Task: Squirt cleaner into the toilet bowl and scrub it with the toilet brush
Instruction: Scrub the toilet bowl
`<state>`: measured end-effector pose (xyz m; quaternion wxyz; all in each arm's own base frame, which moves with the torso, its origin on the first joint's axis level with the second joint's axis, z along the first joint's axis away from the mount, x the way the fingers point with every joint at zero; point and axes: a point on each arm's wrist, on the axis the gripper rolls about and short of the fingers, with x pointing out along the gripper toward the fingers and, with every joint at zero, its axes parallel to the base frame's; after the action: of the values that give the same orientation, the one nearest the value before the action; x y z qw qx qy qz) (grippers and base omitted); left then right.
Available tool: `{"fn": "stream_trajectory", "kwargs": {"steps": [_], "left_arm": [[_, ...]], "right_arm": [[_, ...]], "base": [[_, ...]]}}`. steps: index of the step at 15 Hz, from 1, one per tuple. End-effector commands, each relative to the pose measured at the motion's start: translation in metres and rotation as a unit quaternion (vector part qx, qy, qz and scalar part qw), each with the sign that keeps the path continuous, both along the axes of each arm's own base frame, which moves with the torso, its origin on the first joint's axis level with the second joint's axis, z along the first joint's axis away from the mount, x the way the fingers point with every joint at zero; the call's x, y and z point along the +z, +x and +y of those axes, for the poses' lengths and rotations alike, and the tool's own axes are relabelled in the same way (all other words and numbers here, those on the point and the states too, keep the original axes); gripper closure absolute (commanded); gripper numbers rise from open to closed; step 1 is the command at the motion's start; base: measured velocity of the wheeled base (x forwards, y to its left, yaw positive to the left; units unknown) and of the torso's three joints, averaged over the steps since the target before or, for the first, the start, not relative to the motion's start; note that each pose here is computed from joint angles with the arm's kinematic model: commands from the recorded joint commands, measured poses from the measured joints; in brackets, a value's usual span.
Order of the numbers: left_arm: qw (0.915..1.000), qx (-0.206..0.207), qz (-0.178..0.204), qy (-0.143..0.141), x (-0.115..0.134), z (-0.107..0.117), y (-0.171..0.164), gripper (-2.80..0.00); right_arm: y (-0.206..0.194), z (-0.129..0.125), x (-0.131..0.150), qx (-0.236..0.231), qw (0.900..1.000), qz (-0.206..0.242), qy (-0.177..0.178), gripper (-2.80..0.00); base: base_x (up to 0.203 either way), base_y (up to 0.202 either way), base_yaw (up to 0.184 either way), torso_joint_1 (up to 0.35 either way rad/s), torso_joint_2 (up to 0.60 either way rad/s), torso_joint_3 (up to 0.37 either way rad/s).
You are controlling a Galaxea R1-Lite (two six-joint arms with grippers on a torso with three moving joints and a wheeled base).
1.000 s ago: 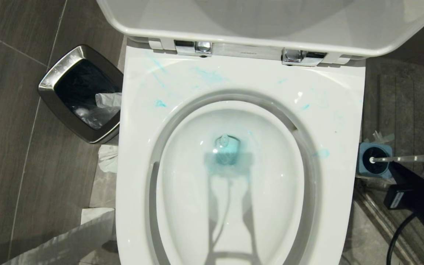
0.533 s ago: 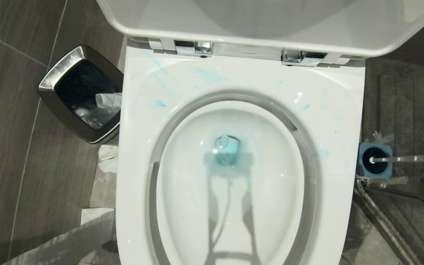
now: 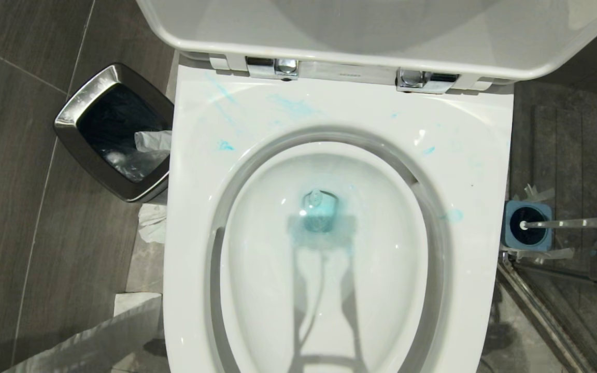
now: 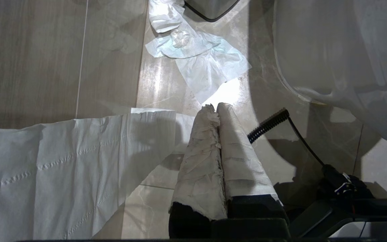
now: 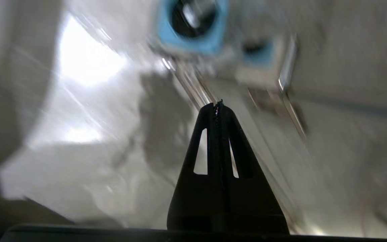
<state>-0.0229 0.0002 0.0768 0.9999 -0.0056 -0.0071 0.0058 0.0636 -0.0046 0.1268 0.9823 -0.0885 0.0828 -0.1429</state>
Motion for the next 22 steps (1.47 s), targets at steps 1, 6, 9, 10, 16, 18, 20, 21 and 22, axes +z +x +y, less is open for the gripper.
{"fn": "stream_trajectory", "kwargs": {"steps": [1, 6, 9, 10, 16, 18, 20, 21, 22], "left_arm": [[1.0, 0.0, 0.004, -0.001, -0.002, 0.0, 0.001, 0.0], [1.0, 0.0, 0.004, -0.001, -0.002, 0.0, 0.001, 0.0], [1.0, 0.0, 0.004, -0.001, -0.002, 0.0, 0.001, 0.0], [1.0, 0.0, 0.003, -0.001, -0.002, 0.0, 0.001, 0.0], [1.0, 0.0, 0.004, -0.001, -0.002, 0.0, 0.001, 0.0], [1.0, 0.0, 0.004, -0.001, -0.002, 0.0, 0.001, 0.0], [1.0, 0.0, 0.004, -0.001, -0.002, 0.0, 0.001, 0.0], [1.0, 0.0, 0.004, -0.001, -0.002, 0.0, 0.001, 0.0], [1.0, 0.0, 0.004, -0.001, -0.002, 0.0, 0.001, 0.0]], "right_arm": [[0.009, -0.006, -0.01, -0.036, 0.998, 0.056, 0.0, 0.0], [0.046, -0.016, -0.008, -0.043, 0.998, 0.049, 0.012, 0.0], [0.058, -0.018, -0.004, -0.042, 0.999, 0.024, 0.006, -2.8], [0.058, -0.018, -0.002, -0.042, 0.999, 0.018, 0.005, -2.8], [0.063, -0.019, 0.005, -0.046, 0.998, -0.011, -0.029, -2.8], [0.067, -0.02, 0.005, -0.046, 0.998, -0.017, -0.034, -2.8], [0.071, -0.021, 0.006, -0.046, 0.998, -0.027, -0.035, -2.8], [0.074, -0.021, 0.006, -0.047, 0.998, -0.031, -0.034, -2.8], [0.077, -0.022, 0.007, -0.048, 0.997, -0.041, -0.031, -2.8]], "base": [[0.0, 0.0, 0.0, 0.0, 0.0, 0.0], [0.0, 0.0, 0.0, 0.0, 0.0, 0.0], [0.0, 0.0, 0.0, 0.0, 0.0, 0.0], [0.0, 0.0, 0.0, 0.0, 0.0, 0.0], [0.0, 0.0, 0.0, 0.0, 0.0, 0.0], [0.0, 0.0, 0.0, 0.0, 0.0, 0.0], [0.0, 0.0, 0.0, 0.0, 0.0, 0.0], [0.0, 0.0, 0.0, 0.0, 0.0, 0.0], [0.0, 0.0, 0.0, 0.0, 0.0, 0.0]]}}
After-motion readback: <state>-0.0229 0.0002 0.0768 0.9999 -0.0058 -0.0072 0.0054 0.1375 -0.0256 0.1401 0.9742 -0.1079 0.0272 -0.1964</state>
